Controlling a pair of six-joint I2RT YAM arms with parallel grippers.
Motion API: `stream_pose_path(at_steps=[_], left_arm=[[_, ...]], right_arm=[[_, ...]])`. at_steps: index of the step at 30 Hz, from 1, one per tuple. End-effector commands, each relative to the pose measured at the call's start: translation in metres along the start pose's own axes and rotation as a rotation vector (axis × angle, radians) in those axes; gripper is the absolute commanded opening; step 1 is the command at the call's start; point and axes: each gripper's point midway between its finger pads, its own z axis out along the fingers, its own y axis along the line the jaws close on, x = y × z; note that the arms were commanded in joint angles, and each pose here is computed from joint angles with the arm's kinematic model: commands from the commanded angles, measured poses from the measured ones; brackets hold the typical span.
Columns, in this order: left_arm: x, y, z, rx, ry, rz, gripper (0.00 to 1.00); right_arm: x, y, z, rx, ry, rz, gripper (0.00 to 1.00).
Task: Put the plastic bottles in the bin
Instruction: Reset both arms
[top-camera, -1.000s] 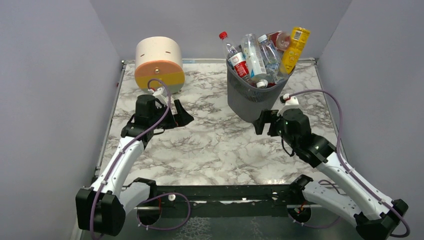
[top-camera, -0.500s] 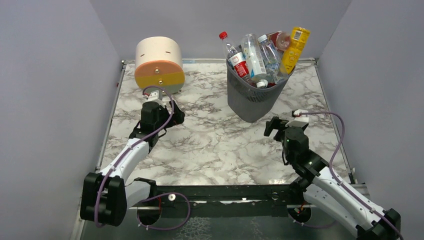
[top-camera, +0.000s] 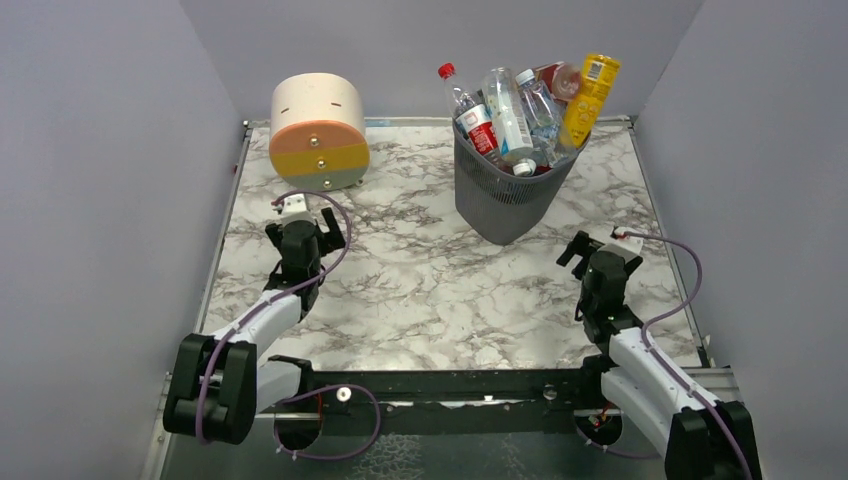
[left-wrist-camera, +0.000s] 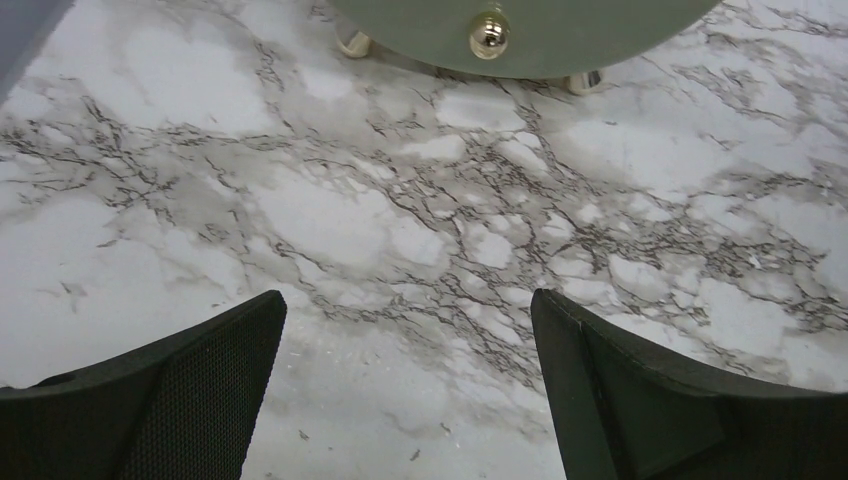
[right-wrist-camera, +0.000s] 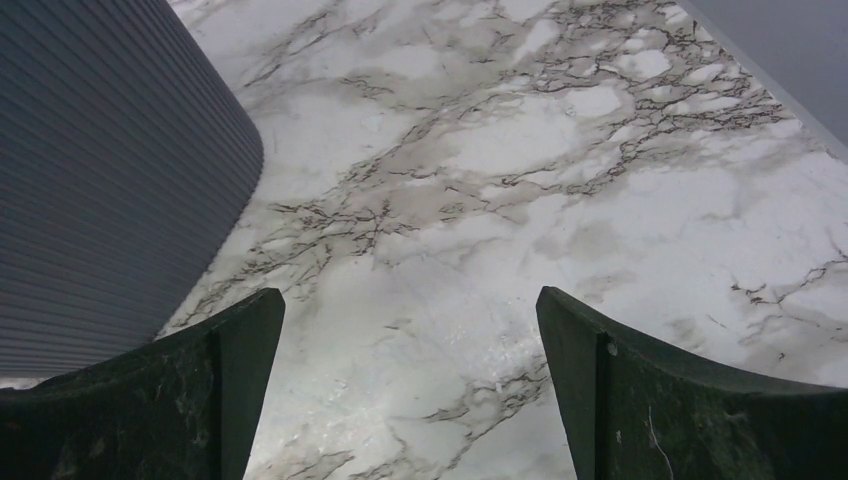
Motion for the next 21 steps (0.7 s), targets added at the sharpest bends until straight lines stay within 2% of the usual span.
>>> stream_pose_path(at_steps=[1, 6, 11, 21], left_arm=[[-0.024, 0.023, 0.01, -0.11, -0.147, 0.045, 0.99], [-0.011, 0.03, 0.018, -0.117, -0.183, 0.109, 0.99], [-0.004, 0.031, 0.031, -0.093, -0.185, 0.166, 0.99], [-0.013, 0.04, 0.047, 0.009, -0.216, 0.09, 0.99]], right_arm=[[-0.02, 0.006, 0.008, -0.064, -0.125, 0.016, 1.0], [-0.026, 0.01, 0.014, -0.094, -0.203, 0.016, 1.0], [-0.014, 0.016, 0.032, -0.094, -0.187, -0.028, 1.0], [-0.015, 0.037, 0.057, -0.145, -0.221, -0.057, 1.0]])
